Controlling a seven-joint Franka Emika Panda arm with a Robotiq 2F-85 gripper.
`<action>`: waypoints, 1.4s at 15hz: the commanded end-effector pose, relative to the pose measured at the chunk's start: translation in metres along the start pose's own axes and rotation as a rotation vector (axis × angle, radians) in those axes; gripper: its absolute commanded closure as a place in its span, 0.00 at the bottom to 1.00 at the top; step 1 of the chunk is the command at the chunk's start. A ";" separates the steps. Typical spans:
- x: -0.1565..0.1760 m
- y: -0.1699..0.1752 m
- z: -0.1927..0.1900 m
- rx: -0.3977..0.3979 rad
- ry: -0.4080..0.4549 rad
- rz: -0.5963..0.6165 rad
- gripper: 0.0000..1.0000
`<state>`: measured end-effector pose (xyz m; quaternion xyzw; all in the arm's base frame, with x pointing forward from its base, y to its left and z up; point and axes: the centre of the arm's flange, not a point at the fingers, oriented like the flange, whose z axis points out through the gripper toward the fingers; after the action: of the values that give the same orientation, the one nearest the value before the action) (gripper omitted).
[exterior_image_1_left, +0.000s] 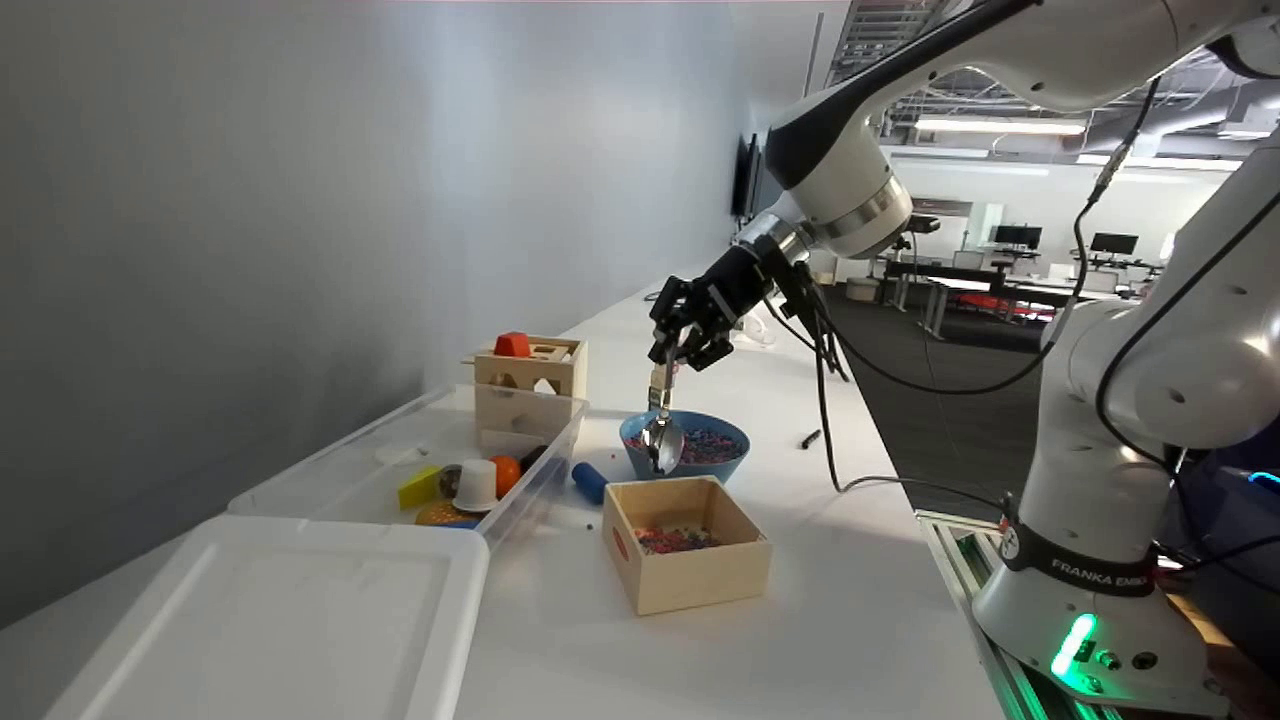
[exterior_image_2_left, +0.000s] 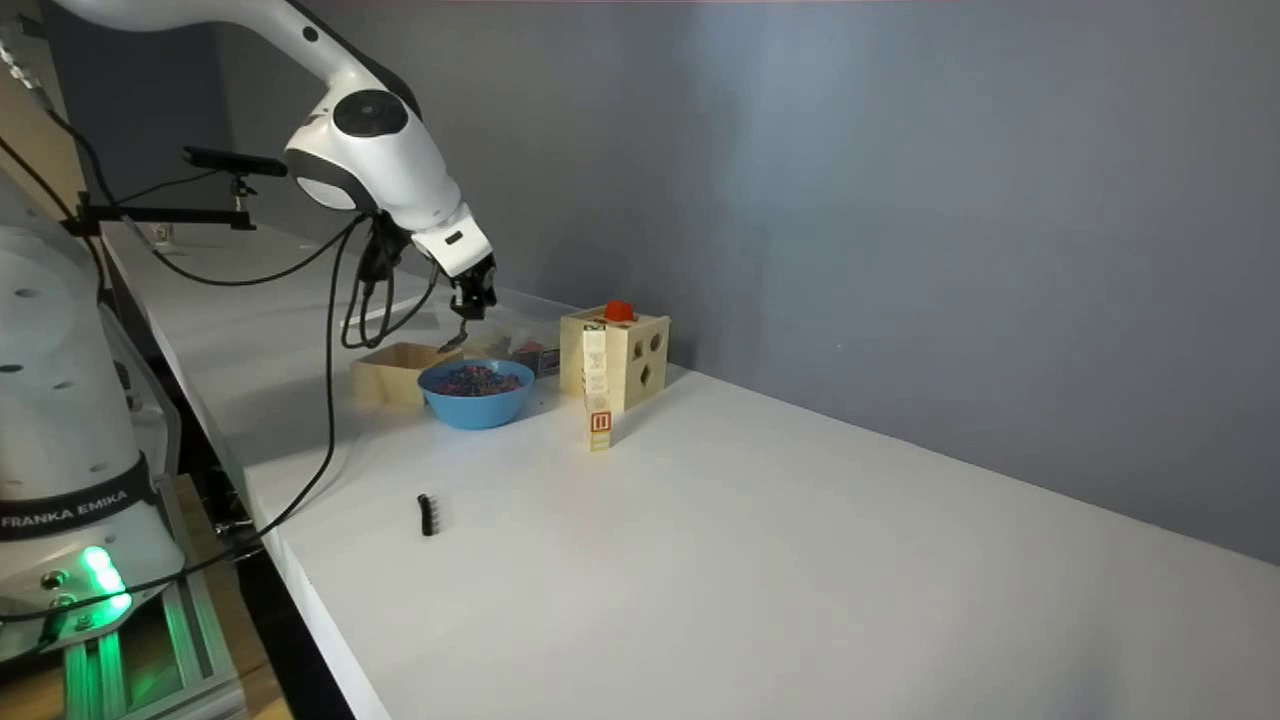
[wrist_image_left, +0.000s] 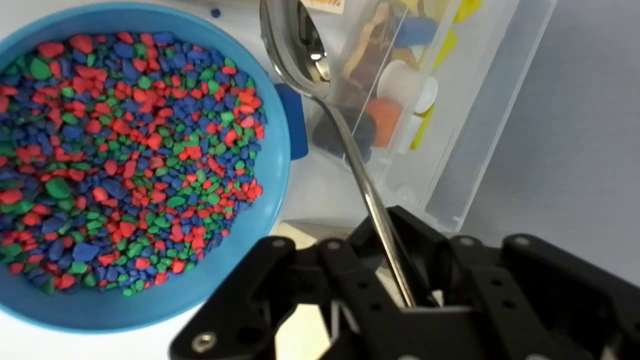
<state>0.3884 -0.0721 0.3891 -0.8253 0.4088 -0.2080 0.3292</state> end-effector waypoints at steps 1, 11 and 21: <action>0.020 0.016 -0.030 0.049 0.067 0.136 0.98; 0.055 0.063 -0.065 -0.017 0.226 0.285 0.98; 0.053 0.075 -0.055 -0.199 0.365 0.238 0.98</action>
<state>0.3525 -0.1743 0.3738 -0.7420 0.5678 -0.2708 0.2320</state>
